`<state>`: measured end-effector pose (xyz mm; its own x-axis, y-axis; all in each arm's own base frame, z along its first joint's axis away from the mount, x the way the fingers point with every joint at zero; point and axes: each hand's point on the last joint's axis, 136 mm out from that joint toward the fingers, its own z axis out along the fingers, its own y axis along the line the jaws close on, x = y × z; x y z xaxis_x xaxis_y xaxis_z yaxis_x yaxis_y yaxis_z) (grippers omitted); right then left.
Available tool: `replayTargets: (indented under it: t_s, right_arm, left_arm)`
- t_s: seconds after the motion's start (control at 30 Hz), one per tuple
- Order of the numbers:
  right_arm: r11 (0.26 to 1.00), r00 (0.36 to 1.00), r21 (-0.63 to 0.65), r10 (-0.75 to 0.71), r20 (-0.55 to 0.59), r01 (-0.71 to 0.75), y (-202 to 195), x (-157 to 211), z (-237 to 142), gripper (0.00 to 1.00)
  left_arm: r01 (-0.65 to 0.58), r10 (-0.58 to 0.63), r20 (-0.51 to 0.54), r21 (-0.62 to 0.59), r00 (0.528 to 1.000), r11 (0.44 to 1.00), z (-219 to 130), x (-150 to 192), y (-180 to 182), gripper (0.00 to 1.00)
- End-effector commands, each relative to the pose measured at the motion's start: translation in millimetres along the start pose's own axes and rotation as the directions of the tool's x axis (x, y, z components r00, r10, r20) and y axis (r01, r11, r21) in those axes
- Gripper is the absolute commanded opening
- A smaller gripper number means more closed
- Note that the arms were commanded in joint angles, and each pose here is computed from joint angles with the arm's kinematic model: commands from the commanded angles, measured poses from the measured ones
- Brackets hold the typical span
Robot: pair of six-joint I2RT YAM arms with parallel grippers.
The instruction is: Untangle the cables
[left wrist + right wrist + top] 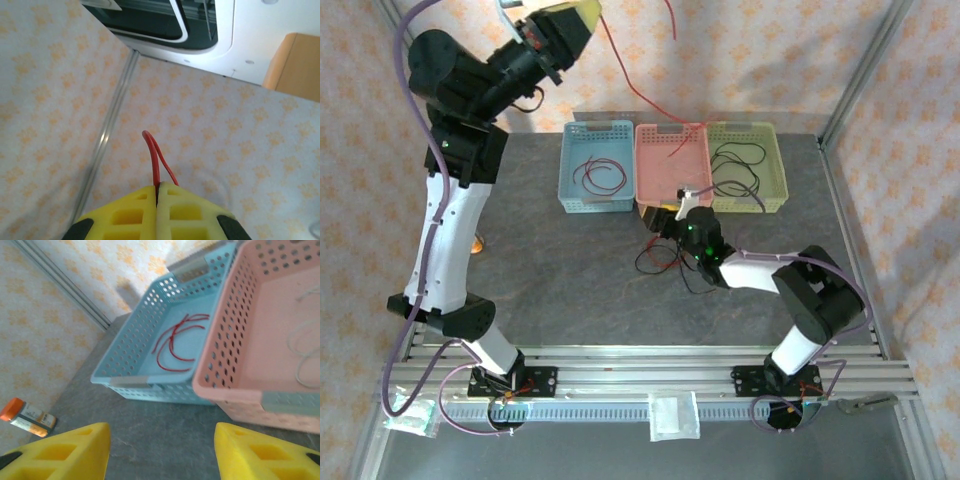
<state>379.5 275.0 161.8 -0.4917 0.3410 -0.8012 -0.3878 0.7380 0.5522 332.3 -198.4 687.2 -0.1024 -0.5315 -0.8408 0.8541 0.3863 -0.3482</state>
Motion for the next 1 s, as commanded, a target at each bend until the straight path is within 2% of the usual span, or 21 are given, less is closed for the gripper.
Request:
replayTargets:
  t_s: [0.0,0.17,0.3,0.47,0.57,0.73,0.97]
  right_arm:
    - [1.000,0.999,0.028,-0.014,0.048,0.012,3.9,-15.0,-20.1,0.60]
    - [0.992,0.995,0.095,-0.084,0.057,0.078,2.0,-28.2,-53.0,0.68]
    - [0.978,0.987,0.162,-0.144,0.067,0.132,-1.8,-42.5,-77.5,0.70]
    - [0.958,0.980,0.236,-0.186,0.074,0.164,-6.8,-56.2,-99.1,0.71]
    - [0.953,0.979,0.257,-0.188,0.084,0.161,-6.4,-63.8,-109.0,0.72]
    - [0.944,0.975,0.284,-0.201,0.096,0.167,-6.3,-72.6,-121.9,0.73]
    - [0.935,0.976,0.311,-0.204,0.082,0.169,-12.2,-70.1,-126.6,0.74]
  left_arm:
    - [0.025,-0.024,0.031,-0.032,0.999,0.999,-0.8,-9.3,20.3,0.00]
    - [0.016,-0.015,0.004,-0.156,1.000,0.988,-2.4,5.0,67.1,0.00]
    - [0.008,-0.016,-0.030,-0.252,0.999,0.968,-1.6,23.9,106.1,0.00]
    - [-0.057,0.026,-0.088,-0.377,0.996,0.924,-2.0,48.3,157.3,0.00]
    - [-0.109,0.052,-0.133,-0.469,0.990,0.876,-6.6,64.3,192.2,0.00]
    - [-0.198,0.076,-0.218,-0.616,0.973,0.763,-21.3,93.8,253.7,0.00]
    - [-0.261,0.047,-0.311,-0.698,0.949,0.667,-31.4,140.4,319.7,0.00]
